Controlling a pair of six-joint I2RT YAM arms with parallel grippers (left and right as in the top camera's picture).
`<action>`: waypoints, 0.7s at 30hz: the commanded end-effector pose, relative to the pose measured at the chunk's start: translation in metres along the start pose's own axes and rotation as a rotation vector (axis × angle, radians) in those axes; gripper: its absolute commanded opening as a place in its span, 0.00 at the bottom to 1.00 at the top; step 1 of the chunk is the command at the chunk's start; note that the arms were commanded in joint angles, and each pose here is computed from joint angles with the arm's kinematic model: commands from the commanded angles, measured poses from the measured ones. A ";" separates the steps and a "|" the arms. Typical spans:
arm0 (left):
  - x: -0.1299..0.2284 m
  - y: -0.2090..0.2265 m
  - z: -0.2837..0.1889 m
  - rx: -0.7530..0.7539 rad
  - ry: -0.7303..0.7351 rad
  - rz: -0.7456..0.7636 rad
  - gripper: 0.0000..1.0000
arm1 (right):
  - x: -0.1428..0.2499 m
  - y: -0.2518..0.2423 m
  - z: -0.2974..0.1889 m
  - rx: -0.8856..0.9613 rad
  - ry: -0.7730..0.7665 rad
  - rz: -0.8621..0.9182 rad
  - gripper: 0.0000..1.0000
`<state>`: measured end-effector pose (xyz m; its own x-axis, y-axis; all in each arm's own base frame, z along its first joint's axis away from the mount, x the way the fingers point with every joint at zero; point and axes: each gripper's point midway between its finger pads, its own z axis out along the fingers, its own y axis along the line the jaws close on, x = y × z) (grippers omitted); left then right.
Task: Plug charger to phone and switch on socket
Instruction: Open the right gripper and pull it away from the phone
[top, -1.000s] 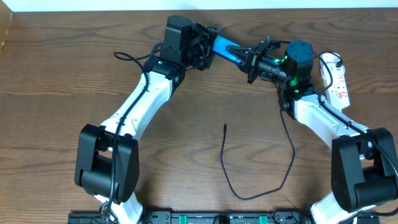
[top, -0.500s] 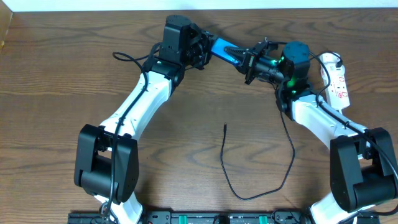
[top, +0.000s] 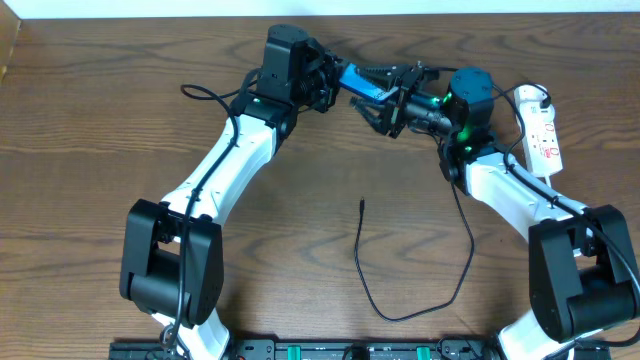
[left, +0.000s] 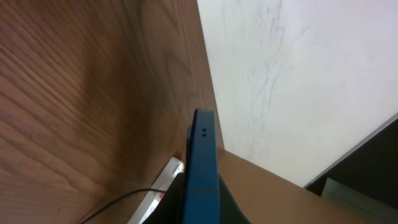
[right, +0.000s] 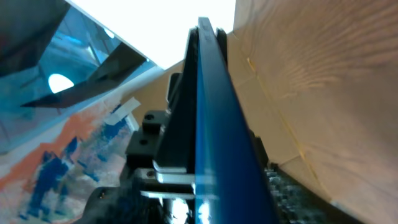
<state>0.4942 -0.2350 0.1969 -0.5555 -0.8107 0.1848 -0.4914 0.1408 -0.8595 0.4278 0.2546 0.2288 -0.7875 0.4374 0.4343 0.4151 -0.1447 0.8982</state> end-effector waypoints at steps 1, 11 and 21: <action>-0.012 -0.015 -0.011 0.042 -0.035 -0.001 0.07 | 0.006 0.012 -0.002 -0.017 0.020 -0.121 0.85; -0.044 -0.016 -0.037 0.057 0.121 -0.025 0.07 | -0.025 0.024 -0.026 -0.033 -0.055 -0.406 0.99; -0.044 -0.013 -0.096 0.244 0.464 0.489 0.07 | -0.048 0.034 -0.050 -0.032 -0.106 -0.722 0.99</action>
<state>0.4933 -0.1375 0.2135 -0.7875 -0.6068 0.1083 -0.3008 0.2249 -0.9268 0.4567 0.1871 0.2284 -0.8309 0.5471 -0.1008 -0.0463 0.1126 0.9926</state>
